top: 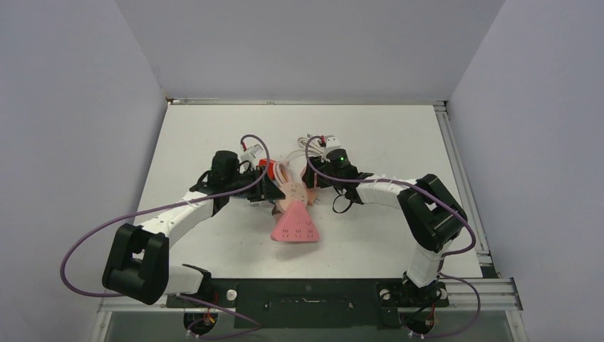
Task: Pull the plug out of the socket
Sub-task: Place the plug at the center of the board.
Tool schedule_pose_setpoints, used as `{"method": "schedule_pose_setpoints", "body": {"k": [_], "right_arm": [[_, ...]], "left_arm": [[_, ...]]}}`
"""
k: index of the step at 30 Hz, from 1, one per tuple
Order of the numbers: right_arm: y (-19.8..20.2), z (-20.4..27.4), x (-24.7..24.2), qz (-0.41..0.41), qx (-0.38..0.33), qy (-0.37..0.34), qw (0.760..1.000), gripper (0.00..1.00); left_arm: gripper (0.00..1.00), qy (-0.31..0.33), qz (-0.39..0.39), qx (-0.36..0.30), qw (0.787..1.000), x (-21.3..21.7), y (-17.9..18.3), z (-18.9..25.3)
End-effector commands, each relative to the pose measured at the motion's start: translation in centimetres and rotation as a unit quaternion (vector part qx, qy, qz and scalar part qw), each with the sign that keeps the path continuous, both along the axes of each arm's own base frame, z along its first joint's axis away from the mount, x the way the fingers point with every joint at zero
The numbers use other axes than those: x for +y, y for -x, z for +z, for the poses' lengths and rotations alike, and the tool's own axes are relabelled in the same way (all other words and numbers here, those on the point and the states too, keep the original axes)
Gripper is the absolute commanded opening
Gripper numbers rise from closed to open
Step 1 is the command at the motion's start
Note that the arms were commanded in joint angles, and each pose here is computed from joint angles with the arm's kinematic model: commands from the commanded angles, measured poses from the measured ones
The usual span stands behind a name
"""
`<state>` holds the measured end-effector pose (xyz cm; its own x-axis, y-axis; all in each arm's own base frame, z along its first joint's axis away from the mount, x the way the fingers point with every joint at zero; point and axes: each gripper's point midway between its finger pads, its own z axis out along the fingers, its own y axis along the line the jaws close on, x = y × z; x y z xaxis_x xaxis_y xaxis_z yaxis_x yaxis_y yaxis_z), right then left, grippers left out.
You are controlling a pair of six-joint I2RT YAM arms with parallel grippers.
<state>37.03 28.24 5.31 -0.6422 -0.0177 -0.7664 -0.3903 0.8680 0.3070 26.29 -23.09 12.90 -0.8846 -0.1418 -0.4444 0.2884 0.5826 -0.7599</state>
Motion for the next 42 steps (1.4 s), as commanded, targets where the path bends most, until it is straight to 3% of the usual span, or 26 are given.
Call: {"method": "schedule_pose_setpoints", "body": {"k": [1,8,11,15,24,31,39,42], "right_arm": [[-1.7,2.5,1.3,-0.003,-0.037,-0.023,0.999,0.64],[-1.9,3.7,1.1,-0.002,-0.048,-0.022,0.999,0.94],[-1.9,4.7,0.9,-0.001,-0.058,-0.021,0.998,1.00],[-1.8,6.1,0.3,-0.007,-0.072,-0.017,0.997,0.90],[-0.6,11.7,-1.8,-0.025,-0.114,-0.036,0.993,0.90],[2.8,15.9,-1.8,0.020,-0.136,-0.084,0.987,0.90],[6.4,13.5,1.2,0.062,-0.063,-0.104,0.991,0.90],[8.2,12.6,2.9,0.095,-0.065,-0.104,0.988,0.90]], "left_arm": [[0.00,0.024,0.001,-0.059,0.998,-0.2,-1.4,3.6],[0.00,0.020,0.005,-0.051,0.998,-0.2,-1.6,3.1],[0.00,0.018,0.008,-0.053,0.998,0.0,-1.7,3.2],[0.00,0.018,0.019,-0.064,0.998,0.1,-2.2,3.6],[0.00,0.056,0.076,-0.103,0.990,-0.1,-4.7,6.5],[0.00,0.064,0.097,-0.101,0.988,-0.6,-6.1,6.9],[0.00,0.025,0.101,-0.097,0.990,-0.6,-6.0,4.8],[0.00,0.005,0.097,-0.096,0.991,-0.6,-5.7,4.0]]}}
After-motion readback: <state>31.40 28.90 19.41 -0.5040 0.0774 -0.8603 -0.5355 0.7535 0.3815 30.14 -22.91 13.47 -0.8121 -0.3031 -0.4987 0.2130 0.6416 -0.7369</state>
